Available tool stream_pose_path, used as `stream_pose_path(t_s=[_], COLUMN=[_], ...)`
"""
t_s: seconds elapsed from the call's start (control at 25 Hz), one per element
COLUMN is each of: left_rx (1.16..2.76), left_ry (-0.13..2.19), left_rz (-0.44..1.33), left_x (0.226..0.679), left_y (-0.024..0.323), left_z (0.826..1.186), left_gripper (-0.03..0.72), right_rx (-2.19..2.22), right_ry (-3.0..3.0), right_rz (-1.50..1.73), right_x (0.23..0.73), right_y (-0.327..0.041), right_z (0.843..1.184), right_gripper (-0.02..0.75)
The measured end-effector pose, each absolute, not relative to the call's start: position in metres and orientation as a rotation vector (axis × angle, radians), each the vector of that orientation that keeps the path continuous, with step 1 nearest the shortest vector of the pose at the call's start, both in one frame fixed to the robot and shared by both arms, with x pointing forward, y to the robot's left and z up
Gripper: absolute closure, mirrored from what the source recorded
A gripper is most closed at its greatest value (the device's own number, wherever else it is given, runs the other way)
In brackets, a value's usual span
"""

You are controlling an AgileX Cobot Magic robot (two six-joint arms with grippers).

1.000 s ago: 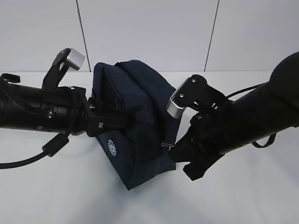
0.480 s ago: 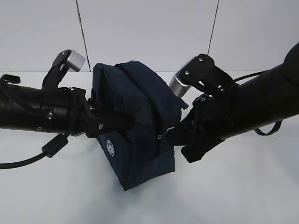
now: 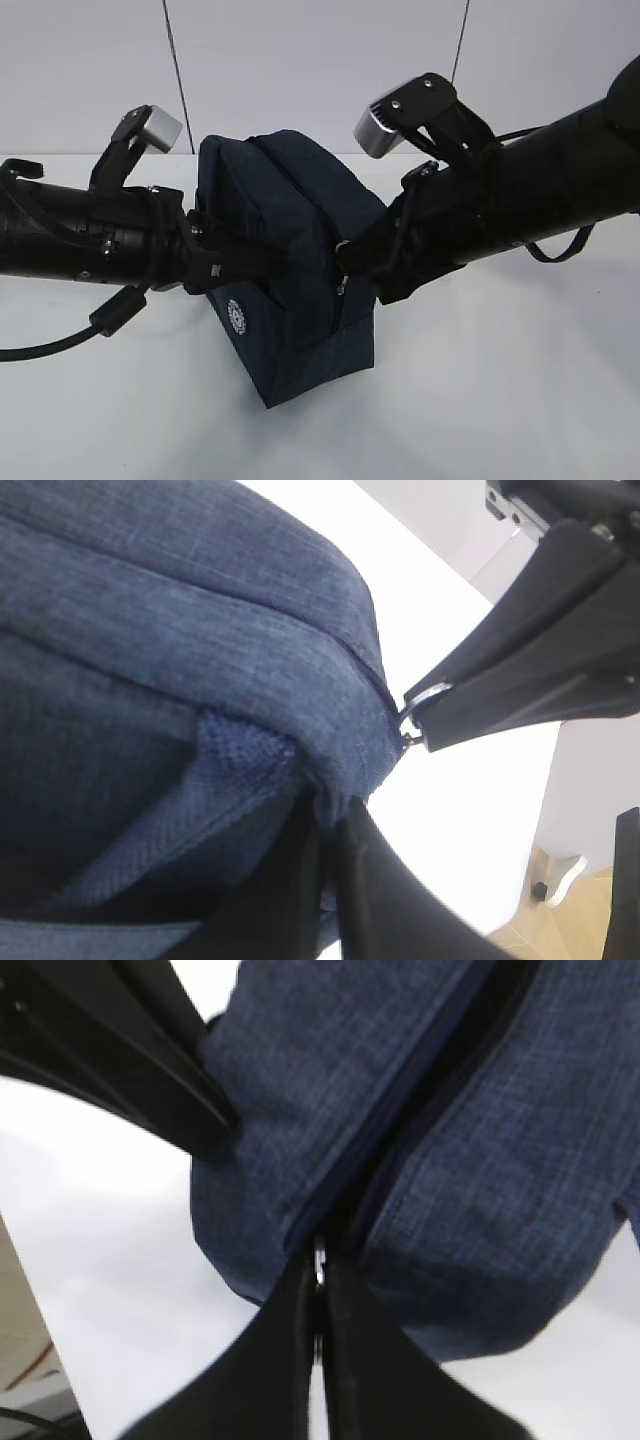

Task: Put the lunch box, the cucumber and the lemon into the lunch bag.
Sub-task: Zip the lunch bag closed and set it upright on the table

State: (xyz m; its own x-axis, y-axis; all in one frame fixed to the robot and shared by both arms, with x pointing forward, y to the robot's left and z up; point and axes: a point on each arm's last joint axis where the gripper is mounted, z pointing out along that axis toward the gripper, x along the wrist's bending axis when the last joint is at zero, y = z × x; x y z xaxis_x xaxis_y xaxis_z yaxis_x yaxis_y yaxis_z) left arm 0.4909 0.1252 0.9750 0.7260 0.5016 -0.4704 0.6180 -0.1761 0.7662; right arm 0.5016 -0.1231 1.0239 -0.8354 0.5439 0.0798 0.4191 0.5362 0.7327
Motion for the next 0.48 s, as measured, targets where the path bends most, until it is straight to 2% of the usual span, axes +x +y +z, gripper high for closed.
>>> stream_pose_path(t_s=[0.48], left_rx=[1.828], left_ry=[0.875], left_rz=[-0.132], left_x=[0.4909], left_y=[0.1252], left_z=[0.9750], left_gripper=[0.693], right_rx=[0.937], right_ry=[2.568], right_rz=[1.303], right_x=[0.5033], right_y=[-0.1184], right_z=[1.0317], right_gripper=[0.730])
